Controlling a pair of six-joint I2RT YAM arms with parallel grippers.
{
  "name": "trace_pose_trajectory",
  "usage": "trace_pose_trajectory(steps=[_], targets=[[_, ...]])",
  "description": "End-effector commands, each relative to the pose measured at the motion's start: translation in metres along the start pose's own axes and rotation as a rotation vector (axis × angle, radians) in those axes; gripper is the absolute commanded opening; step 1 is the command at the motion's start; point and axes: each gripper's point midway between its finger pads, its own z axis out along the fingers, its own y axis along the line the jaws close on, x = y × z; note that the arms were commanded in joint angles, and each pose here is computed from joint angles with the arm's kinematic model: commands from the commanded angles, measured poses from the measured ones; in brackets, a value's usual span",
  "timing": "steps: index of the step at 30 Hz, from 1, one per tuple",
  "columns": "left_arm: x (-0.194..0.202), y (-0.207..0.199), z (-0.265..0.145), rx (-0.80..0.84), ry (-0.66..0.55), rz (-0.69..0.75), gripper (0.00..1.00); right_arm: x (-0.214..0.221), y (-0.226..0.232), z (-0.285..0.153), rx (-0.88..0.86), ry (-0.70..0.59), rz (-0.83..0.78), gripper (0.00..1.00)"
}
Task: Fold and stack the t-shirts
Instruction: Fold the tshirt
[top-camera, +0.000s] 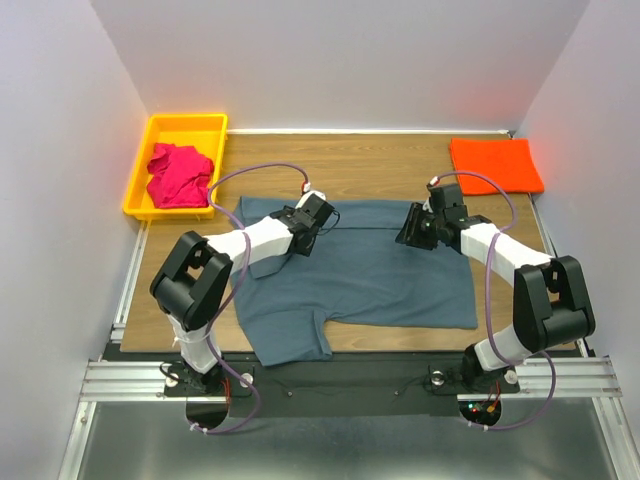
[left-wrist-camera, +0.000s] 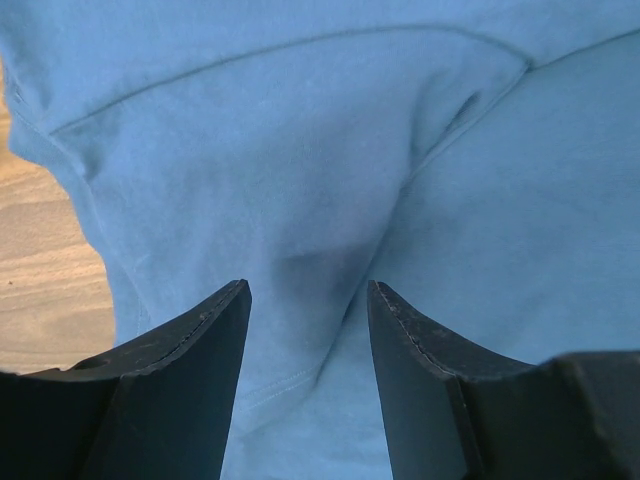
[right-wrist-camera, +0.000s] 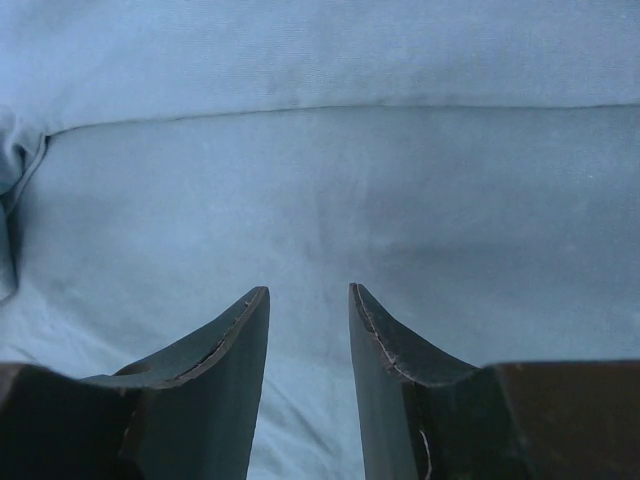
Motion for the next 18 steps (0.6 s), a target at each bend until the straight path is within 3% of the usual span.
trace_pose_trajectory(steps=[1,8,18], targets=[[0.004,0.001,0.004,-0.022,0.004,0.024,0.62,-0.01,0.013,-0.008,-0.041,-0.048,-0.004,0.44],[0.006,0.0,0.008,-0.034,0.001,0.043,0.66,-0.006,0.012,-0.004,-0.041,-0.032,0.004,0.44],[0.009,0.012,0.024,-0.143,0.012,0.103,0.63,-0.002,0.008,-0.003,-0.029,-0.027,0.004,0.45]])
